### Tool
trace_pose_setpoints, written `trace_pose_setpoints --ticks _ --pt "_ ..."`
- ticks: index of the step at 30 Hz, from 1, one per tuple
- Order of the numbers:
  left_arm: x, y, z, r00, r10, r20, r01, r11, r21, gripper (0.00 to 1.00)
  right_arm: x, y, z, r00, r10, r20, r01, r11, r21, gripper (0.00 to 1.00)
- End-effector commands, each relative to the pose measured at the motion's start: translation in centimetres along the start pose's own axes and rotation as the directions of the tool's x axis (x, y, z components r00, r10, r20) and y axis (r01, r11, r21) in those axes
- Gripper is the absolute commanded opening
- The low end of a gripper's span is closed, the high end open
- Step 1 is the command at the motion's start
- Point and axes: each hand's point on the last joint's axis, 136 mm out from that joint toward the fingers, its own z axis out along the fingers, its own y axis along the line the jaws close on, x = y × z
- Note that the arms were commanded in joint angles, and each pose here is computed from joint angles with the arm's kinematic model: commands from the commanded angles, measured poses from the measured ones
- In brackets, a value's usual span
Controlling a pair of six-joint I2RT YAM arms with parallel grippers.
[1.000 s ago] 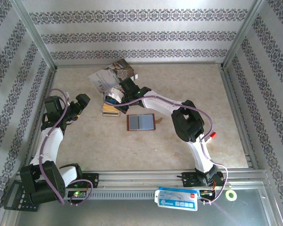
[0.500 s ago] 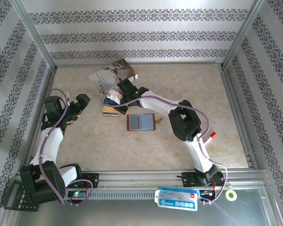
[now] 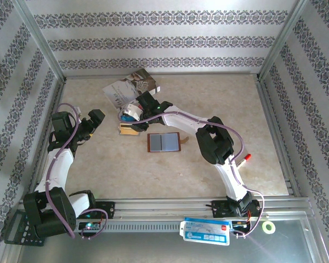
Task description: Take the credit cards out of the card holder
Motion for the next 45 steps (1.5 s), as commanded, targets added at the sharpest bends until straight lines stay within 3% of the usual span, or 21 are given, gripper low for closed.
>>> trace_pose_setpoints --ticks 1,6,11,17,21,28,45 --pt "0.0 0.2 -0.3 1.0 0.019 0.0 -0.019 1.0 0.002 1.0 -2.3 -0.7 -2.3 0.997 0.053 0.056 -0.056 0.996 0.062 0.31" --pt "0.0 0.2 -0.3 1.0 0.022 -0.003 -0.022 1.0 -0.002 1.0 -2.9 -1.4 -4.9 0.974 0.206 0.098 -0.218 0.968 0.125 0.34" --pt "0.1 0.3 -0.1 1.0 0.026 -0.008 -0.026 1.0 -0.002 1.0 0.2 -2.0 -7.0 0.91 0.403 0.095 -0.414 0.881 0.228 0.36" --pt "0.2 0.6 0.3 1.0 0.013 -0.007 -0.013 1.0 0.006 1.0 5.9 -0.7 -8.3 0.774 0.628 0.079 -0.62 0.728 0.292 0.47" --pt "0.0 0.5 0.5 1.0 0.017 -0.002 -0.017 1.0 0.01 1.0 9.6 0.8 -7.1 0.665 0.746 0.034 -0.716 0.625 0.311 0.48" --pt "0.1 0.6 0.5 1.0 0.015 -0.006 -0.015 1.0 0.009 1.0 11.4 2.9 -4.6 0.59 0.805 -0.062 -0.742 0.571 0.352 0.48" --pt "0.2 0.5 0.9 1.0 0.007 -0.022 -0.007 1.0 0.022 1.0 15.2 3.7 -3.2 0.566 0.809 -0.159 -0.662 0.56 0.498 0.5"
